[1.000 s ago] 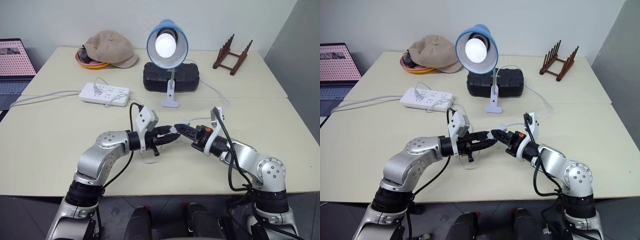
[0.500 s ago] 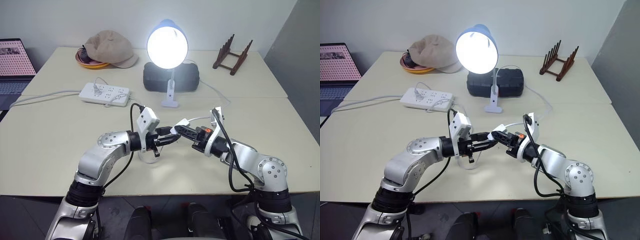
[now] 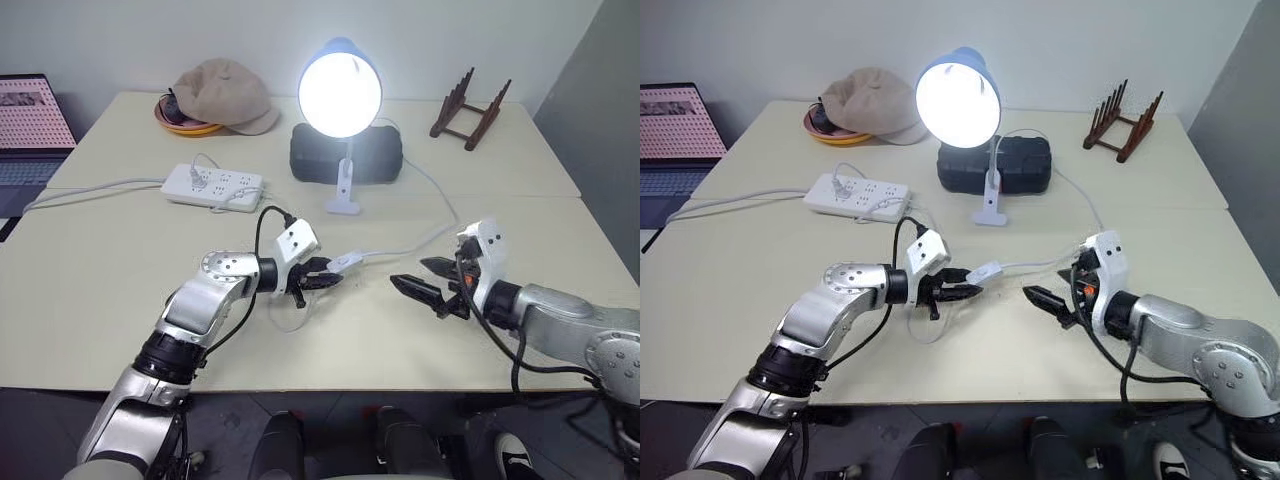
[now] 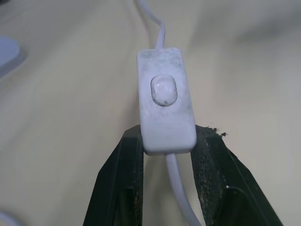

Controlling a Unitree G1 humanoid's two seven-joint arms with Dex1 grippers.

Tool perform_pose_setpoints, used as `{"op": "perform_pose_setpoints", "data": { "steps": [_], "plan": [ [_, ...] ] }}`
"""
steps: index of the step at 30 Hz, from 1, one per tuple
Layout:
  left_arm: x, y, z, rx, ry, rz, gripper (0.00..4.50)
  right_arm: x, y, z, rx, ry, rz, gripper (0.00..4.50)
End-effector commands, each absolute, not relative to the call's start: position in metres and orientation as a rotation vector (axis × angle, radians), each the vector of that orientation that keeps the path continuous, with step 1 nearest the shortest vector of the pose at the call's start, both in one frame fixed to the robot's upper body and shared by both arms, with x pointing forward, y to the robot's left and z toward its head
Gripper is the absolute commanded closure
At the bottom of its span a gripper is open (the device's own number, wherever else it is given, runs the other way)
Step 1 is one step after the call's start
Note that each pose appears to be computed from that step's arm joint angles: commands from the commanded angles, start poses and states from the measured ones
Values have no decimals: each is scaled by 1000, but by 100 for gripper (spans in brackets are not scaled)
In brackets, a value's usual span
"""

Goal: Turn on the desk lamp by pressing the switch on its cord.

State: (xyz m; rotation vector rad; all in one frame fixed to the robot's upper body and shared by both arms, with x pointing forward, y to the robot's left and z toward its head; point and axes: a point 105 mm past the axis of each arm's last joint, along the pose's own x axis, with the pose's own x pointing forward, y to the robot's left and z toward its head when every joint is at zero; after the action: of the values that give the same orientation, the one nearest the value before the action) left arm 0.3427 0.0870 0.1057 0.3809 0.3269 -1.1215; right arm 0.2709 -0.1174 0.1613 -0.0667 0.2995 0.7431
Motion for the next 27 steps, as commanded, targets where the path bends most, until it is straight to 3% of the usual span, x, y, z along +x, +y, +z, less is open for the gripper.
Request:
{"op": "perform_pose_setpoints", "data": {
  "steps": [1,4,6,7,11,19,27],
  "plan": [
    [352,81,102,474,315,-1138,342,266,-108,175,-204,135,797,4],
    [358,77,93,539,348,-1171,342,254,-99,167,-234,120,895,4],
    [358,77,93,542,350,-1194,272,252,-97,165,-256,103,921,0],
    [358,77,95,538,346,-1207,270,252,-98,165,-259,98,924,0],
    [357,86,109,516,330,-1218,181,252,-102,163,-269,93,929,0],
    [335,182,167,426,333,-1083,10,264,-134,169,-282,120,946,0],
    [303,257,189,437,403,-860,2,273,-167,168,-342,183,966,0]
  ]
}}
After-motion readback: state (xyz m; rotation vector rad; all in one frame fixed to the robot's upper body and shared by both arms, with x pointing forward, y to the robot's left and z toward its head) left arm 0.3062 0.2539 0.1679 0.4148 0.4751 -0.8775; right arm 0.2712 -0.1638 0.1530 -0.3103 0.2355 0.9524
